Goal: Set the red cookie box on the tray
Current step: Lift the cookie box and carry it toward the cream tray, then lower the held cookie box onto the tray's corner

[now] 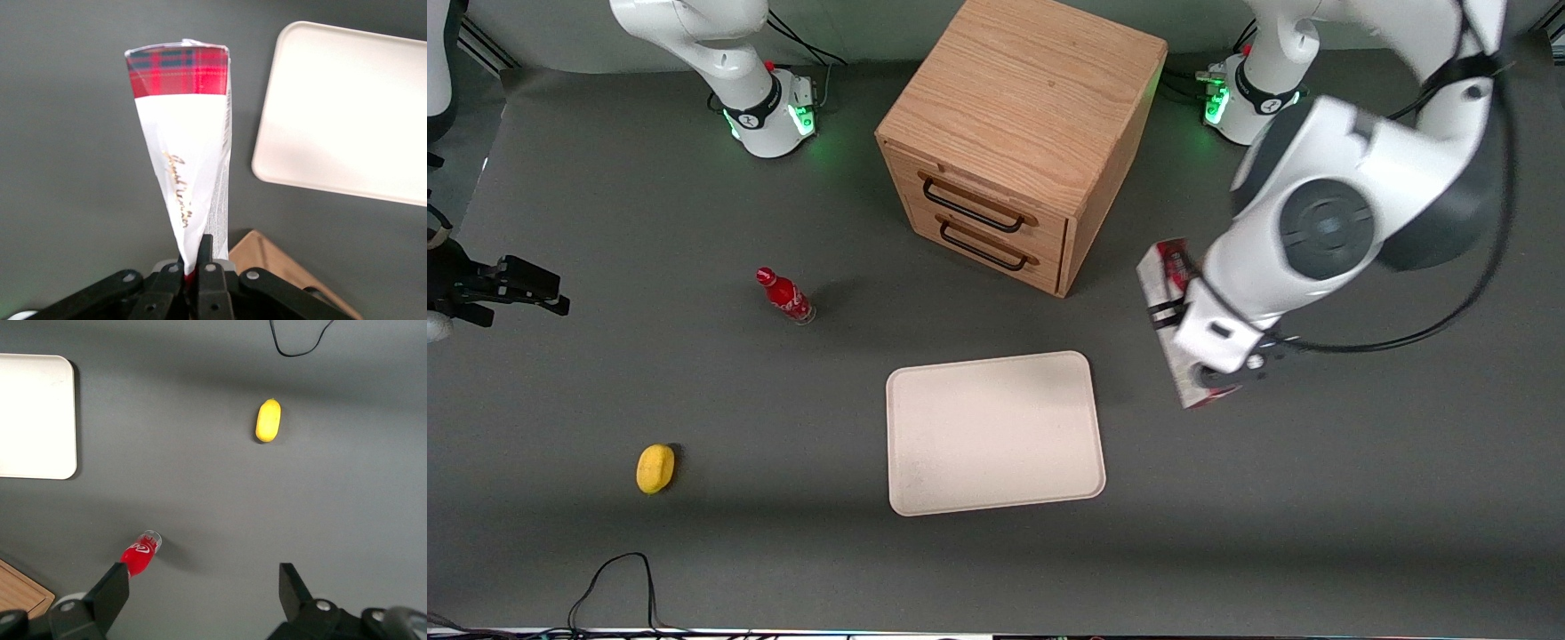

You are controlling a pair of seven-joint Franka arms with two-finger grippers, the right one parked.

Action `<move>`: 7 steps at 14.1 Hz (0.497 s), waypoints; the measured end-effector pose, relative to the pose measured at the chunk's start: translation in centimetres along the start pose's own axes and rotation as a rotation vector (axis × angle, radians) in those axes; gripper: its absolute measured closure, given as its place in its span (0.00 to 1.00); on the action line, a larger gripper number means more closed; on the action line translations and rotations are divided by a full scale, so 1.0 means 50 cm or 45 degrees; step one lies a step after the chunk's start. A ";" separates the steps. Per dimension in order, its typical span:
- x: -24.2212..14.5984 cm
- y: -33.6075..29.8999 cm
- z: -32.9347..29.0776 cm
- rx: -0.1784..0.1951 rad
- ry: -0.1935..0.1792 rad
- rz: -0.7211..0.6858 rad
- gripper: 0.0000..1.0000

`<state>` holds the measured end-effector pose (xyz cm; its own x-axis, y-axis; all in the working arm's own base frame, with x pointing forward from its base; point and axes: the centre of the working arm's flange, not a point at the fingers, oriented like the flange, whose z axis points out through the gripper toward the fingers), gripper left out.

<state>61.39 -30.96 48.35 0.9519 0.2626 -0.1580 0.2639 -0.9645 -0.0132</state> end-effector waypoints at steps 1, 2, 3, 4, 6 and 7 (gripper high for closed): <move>0.007 0.027 0.026 -0.017 0.007 0.005 0.96; 0.016 0.050 0.052 -0.031 0.009 0.014 0.96; 0.025 0.071 0.079 -0.044 0.010 0.024 0.96; 0.032 0.095 0.110 -0.061 0.016 0.035 0.96; 0.043 0.141 0.180 -0.092 0.030 0.057 0.96; 0.044 0.160 0.214 -0.103 0.033 0.067 0.96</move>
<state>63.96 -38.42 37.34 0.9682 0.2131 -0.1309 0.2240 -0.9718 0.0742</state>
